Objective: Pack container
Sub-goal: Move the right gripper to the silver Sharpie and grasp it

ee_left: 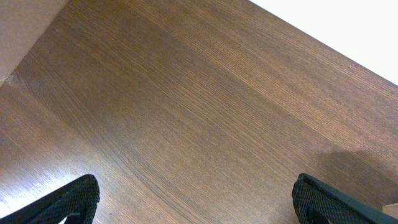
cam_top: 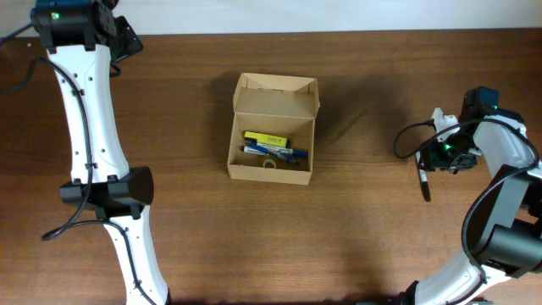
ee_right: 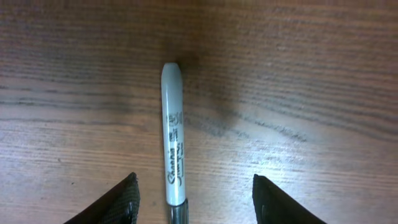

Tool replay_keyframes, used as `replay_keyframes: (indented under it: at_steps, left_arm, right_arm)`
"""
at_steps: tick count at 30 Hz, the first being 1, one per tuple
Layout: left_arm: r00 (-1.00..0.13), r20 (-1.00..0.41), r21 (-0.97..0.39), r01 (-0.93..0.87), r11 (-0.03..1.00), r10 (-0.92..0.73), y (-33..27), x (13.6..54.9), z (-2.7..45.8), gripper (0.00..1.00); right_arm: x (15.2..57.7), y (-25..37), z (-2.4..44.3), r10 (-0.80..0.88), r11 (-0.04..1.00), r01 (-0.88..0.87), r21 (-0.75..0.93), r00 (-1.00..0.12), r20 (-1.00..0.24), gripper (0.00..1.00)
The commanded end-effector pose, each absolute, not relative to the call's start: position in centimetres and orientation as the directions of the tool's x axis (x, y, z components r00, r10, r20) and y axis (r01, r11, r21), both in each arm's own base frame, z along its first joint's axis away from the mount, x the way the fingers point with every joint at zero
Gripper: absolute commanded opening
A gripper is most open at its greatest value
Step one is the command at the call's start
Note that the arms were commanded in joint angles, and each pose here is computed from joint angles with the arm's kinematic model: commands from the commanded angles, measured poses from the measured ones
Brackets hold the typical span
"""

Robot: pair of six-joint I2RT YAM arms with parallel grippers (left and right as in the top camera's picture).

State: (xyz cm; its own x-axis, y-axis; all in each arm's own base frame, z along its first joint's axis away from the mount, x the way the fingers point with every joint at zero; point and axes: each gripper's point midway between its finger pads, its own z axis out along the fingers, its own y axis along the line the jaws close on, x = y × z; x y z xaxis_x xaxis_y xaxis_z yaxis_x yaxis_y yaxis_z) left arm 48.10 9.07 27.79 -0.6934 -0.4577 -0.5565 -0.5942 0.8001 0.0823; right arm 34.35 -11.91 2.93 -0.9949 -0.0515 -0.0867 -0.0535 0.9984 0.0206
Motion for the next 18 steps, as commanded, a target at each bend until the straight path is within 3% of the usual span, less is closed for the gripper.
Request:
replay_keyframes:
  at_steps: [1,12,18]
  left_arm:
    - [-0.679,-0.580,0.079,-0.597,0.799,-0.450,9.3,47.4,29.3,1.00]
    - [-0.679,-0.580,0.079,-0.597,0.799,-0.450,9.3,47.4,29.3,1.00]
    - [-0.679,-0.580,0.079,-0.597,0.799,-0.450,9.3,47.4,29.3,1.00]
  right_arm:
    - [34.5,-11.8,2.7,-0.082,0.996,-0.083,0.010,-0.992,-0.093,0.58]
    - [34.3,-9.9,-0.2,-0.105,0.990,-0.107,0.090,-0.994,-0.035,0.56]
    - [34.9,-8.7,-1.3,-0.142,0.986,-0.145,0.084,-0.989,-0.031,0.45]
